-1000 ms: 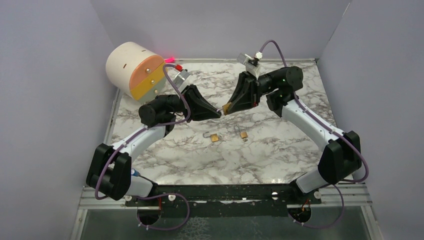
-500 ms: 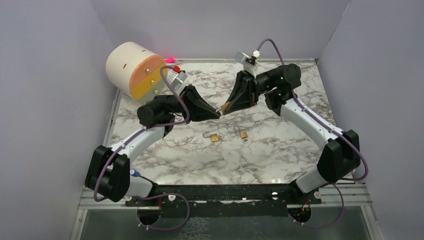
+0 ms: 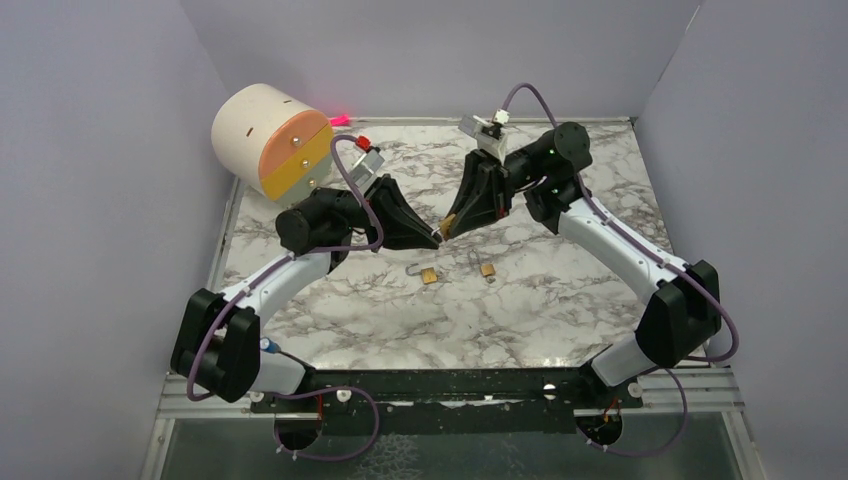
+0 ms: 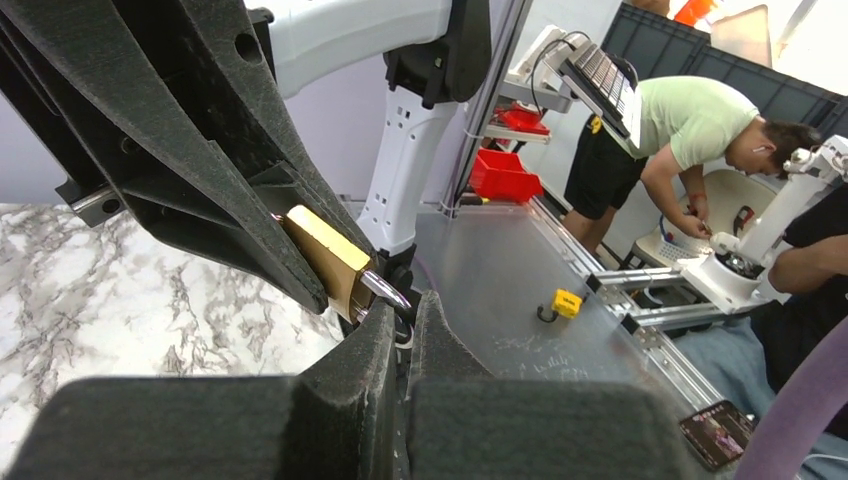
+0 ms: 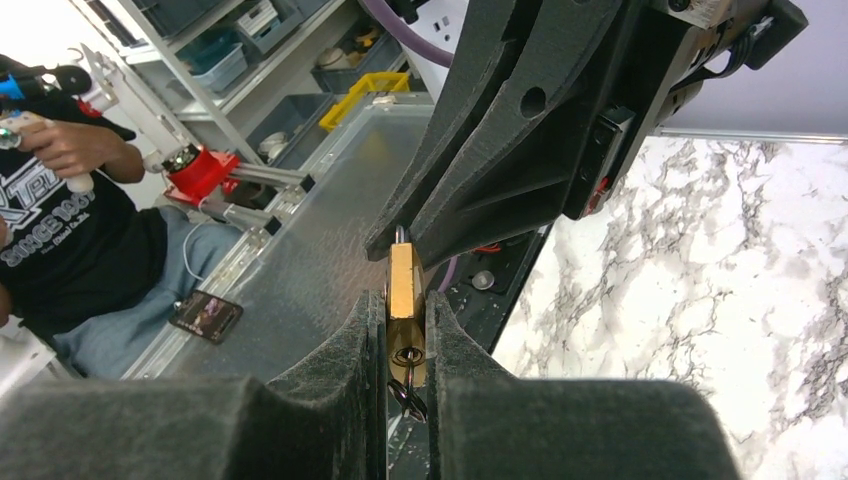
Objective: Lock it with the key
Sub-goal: Lock the lock.
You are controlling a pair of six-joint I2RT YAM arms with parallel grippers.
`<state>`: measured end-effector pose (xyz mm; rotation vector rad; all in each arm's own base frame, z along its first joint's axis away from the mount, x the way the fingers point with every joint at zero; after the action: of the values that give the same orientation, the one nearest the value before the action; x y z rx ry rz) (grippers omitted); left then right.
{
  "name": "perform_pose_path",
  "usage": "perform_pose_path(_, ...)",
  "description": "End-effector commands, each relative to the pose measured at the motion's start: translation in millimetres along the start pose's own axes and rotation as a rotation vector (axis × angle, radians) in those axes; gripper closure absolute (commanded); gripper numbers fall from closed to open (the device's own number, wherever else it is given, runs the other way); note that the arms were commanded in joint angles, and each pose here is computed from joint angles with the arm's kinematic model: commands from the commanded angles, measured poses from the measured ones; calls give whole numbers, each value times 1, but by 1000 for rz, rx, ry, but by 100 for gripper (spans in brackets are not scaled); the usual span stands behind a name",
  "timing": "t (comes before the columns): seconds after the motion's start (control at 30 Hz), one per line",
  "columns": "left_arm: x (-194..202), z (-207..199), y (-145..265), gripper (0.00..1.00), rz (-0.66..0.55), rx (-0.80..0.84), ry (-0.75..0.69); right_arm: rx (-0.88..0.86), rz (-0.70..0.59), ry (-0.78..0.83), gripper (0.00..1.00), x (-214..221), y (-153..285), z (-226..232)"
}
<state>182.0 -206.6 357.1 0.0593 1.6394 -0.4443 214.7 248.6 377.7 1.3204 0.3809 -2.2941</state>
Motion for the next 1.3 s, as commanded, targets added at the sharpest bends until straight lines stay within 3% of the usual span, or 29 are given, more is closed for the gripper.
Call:
perform_pose_path(0.0,-10,12,-23,100,-171,35,-225,12,-129,-40,99,-4,-60,-10)
perform_pose_path(0.17,-7,18,-22,99,-106,2,-219,94,-147,-1,99,-11,-57,-5)
perform_pose_path(0.3,-6,23,-18,17,-67,-34,-190,206,-198,-10,99,-12,-43,-9)
perform_pose_path(0.33,-6,23,-15,7,-63,-51,-189,242,-215,-20,99,-11,-38,-11)
perform_pose_path(0.4,-6,26,-7,2,-56,-101,-183,311,-244,-34,99,-8,-27,-16)
perform_pose_path(0.67,-6,46,22,2,-77,-362,-182,412,-296,-90,99,3,-6,-28)
perform_pose_path(0.93,-6,56,26,20,-125,-466,-173,500,-335,-103,99,5,-2,-37)
perform_pose_path(1.13,-2,54,27,37,-87,-464,-182,633,-410,-104,99,2,6,-40)
perform_pose_path(1.27,2,51,33,42,-50,-491,-196,704,-470,-94,99,-5,16,-37)
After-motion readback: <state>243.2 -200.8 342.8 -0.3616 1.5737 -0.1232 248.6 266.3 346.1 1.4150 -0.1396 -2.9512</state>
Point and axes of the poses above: each gripper's point midway between its finger pads, its own y axis back along the fingers, its own z axis along the line the jaws close on, x = y × z, the point moved 8 cm from there along y, back along the fingers, and after that the axes turned 12 degrees about -y, right-handed, at the moved point
